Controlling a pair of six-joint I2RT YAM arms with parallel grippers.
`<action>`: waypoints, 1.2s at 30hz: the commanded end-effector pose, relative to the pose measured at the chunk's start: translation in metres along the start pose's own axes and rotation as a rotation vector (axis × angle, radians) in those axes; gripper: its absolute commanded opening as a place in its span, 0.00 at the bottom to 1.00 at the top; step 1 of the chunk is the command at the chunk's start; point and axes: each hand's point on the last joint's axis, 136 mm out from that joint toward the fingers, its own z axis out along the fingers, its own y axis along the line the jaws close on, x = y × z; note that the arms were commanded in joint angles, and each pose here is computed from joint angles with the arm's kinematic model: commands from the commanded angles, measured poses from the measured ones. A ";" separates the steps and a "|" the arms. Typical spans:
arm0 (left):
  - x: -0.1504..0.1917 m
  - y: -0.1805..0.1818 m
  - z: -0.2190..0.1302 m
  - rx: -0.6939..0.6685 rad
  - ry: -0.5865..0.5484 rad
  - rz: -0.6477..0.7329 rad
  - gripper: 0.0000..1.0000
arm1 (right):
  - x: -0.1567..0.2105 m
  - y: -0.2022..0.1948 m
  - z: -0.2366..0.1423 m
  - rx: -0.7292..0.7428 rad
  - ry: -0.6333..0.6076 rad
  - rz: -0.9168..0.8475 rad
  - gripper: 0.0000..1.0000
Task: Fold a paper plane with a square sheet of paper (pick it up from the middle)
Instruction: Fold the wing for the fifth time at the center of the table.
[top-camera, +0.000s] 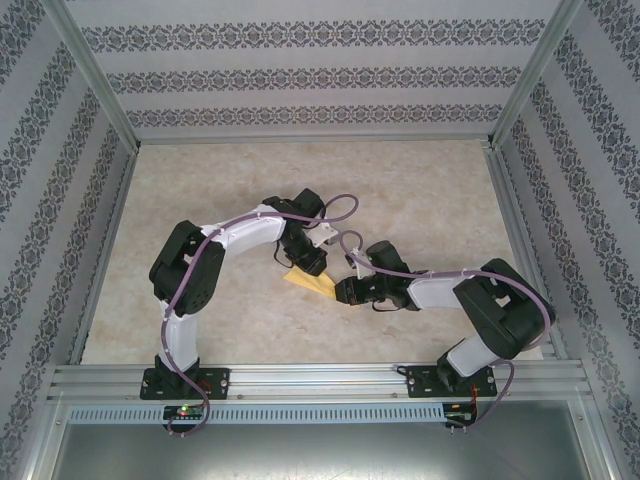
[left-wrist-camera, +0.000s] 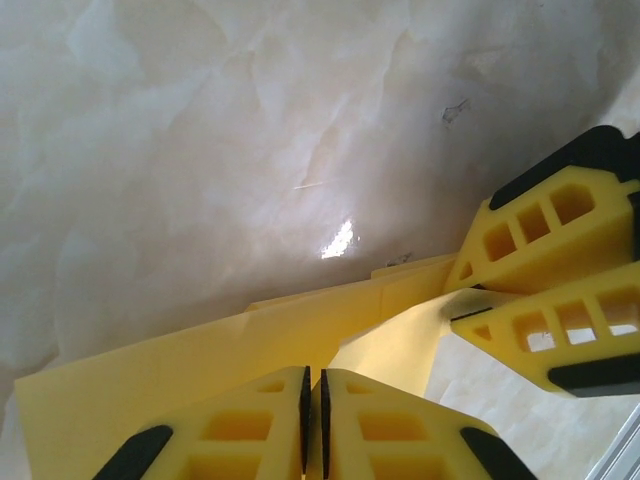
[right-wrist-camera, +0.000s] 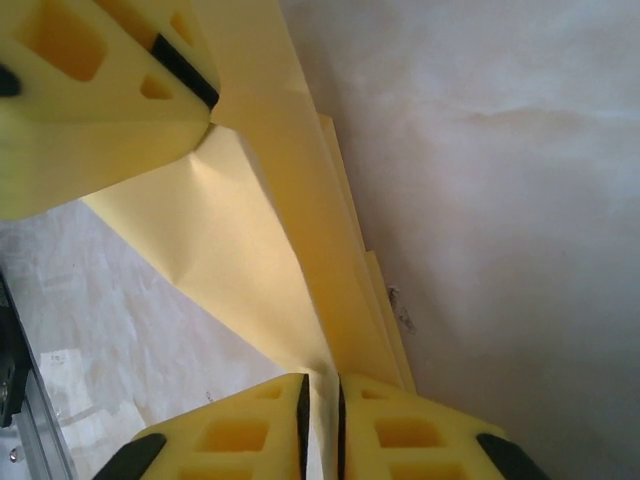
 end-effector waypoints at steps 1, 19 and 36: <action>0.013 0.004 0.004 0.021 0.041 -0.027 0.13 | -0.001 0.007 -0.005 -0.008 0.002 -0.038 0.19; 0.018 0.016 0.008 0.031 0.025 -0.071 0.10 | -0.003 0.004 -0.021 -0.006 0.014 -0.039 0.23; 0.023 0.025 0.015 0.023 0.037 -0.092 0.09 | 0.002 -0.004 -0.026 0.019 0.029 -0.022 0.10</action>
